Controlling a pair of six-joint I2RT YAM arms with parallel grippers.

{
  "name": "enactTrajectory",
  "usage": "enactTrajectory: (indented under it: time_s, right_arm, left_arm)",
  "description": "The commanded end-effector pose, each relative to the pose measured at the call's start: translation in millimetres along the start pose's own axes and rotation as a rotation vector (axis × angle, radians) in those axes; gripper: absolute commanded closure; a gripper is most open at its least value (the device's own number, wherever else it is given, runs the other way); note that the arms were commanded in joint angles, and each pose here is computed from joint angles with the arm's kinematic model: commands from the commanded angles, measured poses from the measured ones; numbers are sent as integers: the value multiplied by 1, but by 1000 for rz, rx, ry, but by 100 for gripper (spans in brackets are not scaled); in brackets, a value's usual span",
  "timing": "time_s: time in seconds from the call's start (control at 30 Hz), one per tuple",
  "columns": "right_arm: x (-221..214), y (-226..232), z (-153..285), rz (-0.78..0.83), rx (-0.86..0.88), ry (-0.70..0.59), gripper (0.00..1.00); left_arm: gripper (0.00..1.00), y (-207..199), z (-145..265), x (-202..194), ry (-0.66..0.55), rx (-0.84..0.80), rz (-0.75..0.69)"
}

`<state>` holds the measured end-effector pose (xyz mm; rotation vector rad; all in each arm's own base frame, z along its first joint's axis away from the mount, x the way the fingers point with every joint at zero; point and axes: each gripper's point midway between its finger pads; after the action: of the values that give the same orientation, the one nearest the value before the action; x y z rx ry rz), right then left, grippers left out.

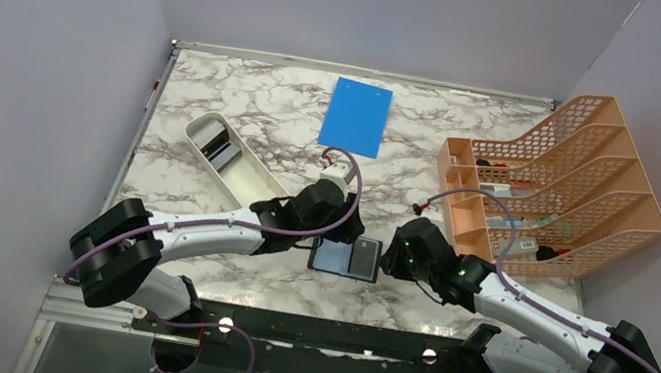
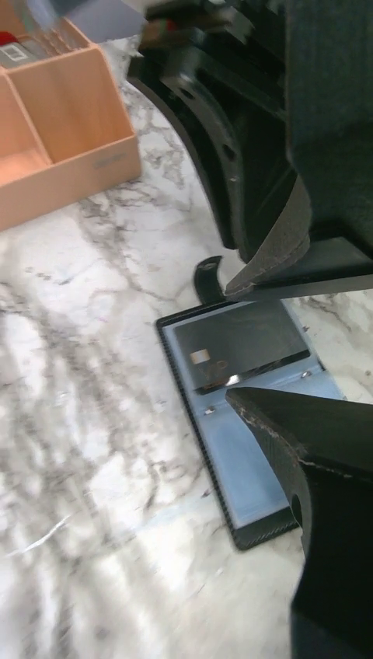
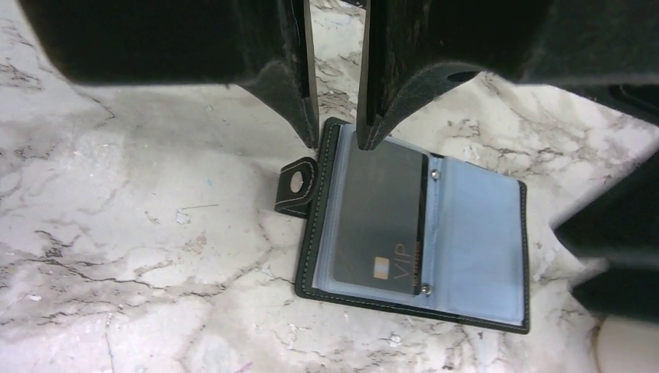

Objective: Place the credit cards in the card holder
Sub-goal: Insert the credit card into the card holder, then pick up the credit card from the storage box.

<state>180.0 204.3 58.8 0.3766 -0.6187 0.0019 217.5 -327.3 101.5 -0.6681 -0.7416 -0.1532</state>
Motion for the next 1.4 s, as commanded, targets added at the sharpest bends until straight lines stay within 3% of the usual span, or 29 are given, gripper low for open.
enactTrajectory:
  time_s: [0.0,0.4,0.77,1.03,1.17,1.37]
  right_arm:
    - [12,24,8,11,104,-16,69]
    - [21,34,22,27,173,-58,66]
    - [15,31,19,72,169,-39,65]
    - [23,36,26,93,185,-57,64]
    - [28,36,26,118,174,-68,64]
    - [37,39,23,148,151,-78,63]
  left_arm:
    - [51,11,14,56,-68,81,-144]
    - [49,116,71,161,-87,398,-492]
    - [54,243,99,194,-42,682,-547]
    - [55,314,100,210,55,757,-544]
    - [45,337,99,207,103,773,-562]
    - [43,351,87,205,159,764,-591]
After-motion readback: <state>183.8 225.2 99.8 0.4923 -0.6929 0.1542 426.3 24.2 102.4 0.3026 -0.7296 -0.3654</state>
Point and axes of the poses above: each gripper's point midway between its finger pads, its own z axis back along the fingers, its own y axis along the line the jaws close on, x = y × z
